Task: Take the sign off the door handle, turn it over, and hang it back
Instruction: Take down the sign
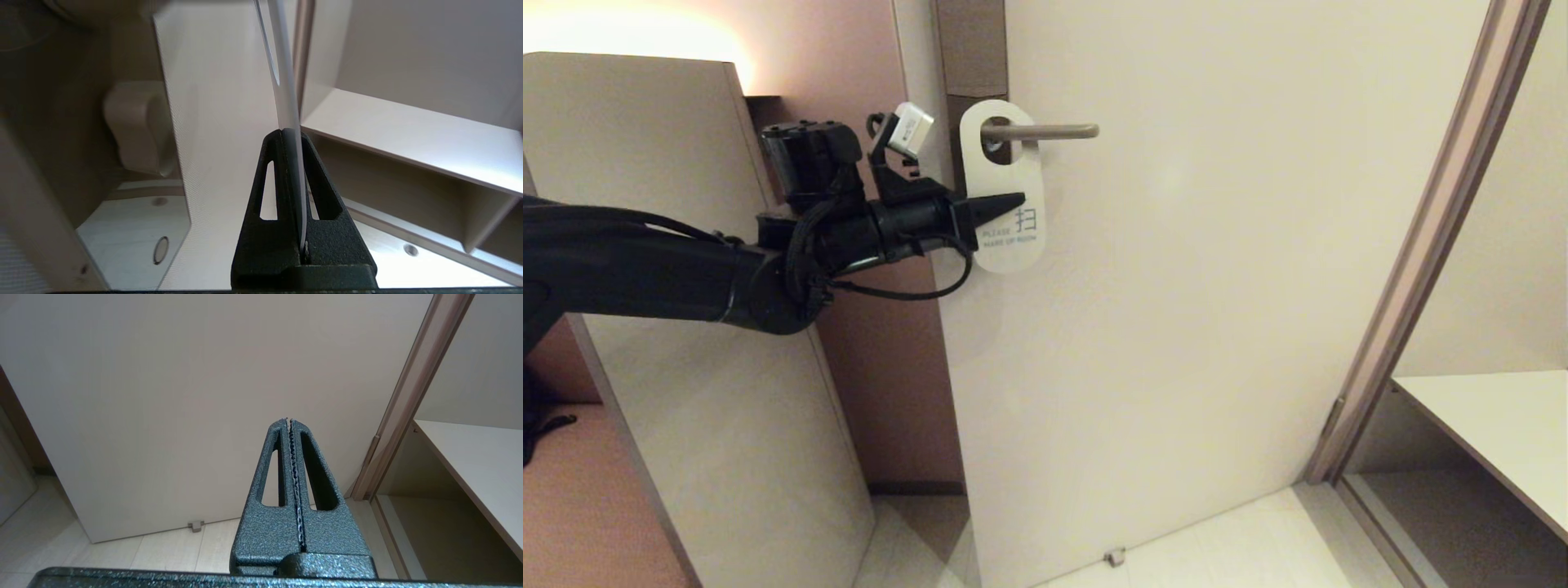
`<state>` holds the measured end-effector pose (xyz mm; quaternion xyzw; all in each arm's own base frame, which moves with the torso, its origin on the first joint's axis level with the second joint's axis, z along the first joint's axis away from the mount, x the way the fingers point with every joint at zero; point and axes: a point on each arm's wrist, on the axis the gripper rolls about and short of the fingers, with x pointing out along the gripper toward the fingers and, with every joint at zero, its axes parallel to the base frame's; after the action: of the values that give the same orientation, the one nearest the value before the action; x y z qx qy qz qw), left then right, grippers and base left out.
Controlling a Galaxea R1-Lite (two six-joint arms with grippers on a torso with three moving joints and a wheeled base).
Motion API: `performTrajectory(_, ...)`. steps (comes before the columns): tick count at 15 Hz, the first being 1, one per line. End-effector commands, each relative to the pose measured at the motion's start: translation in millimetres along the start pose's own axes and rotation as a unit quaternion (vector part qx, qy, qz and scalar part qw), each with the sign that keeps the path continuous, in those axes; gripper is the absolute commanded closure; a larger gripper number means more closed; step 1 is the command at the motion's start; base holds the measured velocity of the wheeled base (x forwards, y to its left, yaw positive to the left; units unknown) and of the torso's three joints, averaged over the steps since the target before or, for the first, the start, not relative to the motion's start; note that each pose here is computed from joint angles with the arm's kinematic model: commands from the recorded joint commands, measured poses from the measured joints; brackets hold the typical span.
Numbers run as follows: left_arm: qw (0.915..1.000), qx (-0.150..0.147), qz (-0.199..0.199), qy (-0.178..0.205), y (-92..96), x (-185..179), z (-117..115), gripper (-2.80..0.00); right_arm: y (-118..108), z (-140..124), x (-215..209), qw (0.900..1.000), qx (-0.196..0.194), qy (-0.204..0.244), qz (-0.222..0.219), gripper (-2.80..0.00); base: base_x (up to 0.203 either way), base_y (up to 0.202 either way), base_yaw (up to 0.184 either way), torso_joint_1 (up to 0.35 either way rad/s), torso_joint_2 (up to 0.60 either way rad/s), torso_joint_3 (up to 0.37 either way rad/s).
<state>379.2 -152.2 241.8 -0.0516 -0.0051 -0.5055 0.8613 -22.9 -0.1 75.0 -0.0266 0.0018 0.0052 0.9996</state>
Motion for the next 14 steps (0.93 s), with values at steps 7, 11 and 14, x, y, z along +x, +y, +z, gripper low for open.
performTrajectory(7,0.9992,0.017,0.035,0.001,-17.4,1,12,0.0,0,0,0,1.0,0.0,0.0,0.0,0.0,0.0,0.0,0.0,0.0,0.0,0.0)
performTrajectory(11,0.9976,0.02,0.067,0.003,-17.6,0,12,0.0,0,0,0,1.0,0.0,0.0,0.0,0.0,0.0,0.0,0.0,0.0,0.0,0.0)
performTrajectory(14,0.9943,0.032,0.101,0.003,-21.6,5,10,0.0,0,0,0,1.0,0.0,0.0,0.0,0.0,0.0,0.0,0.0,0.0,0.0,0.0)
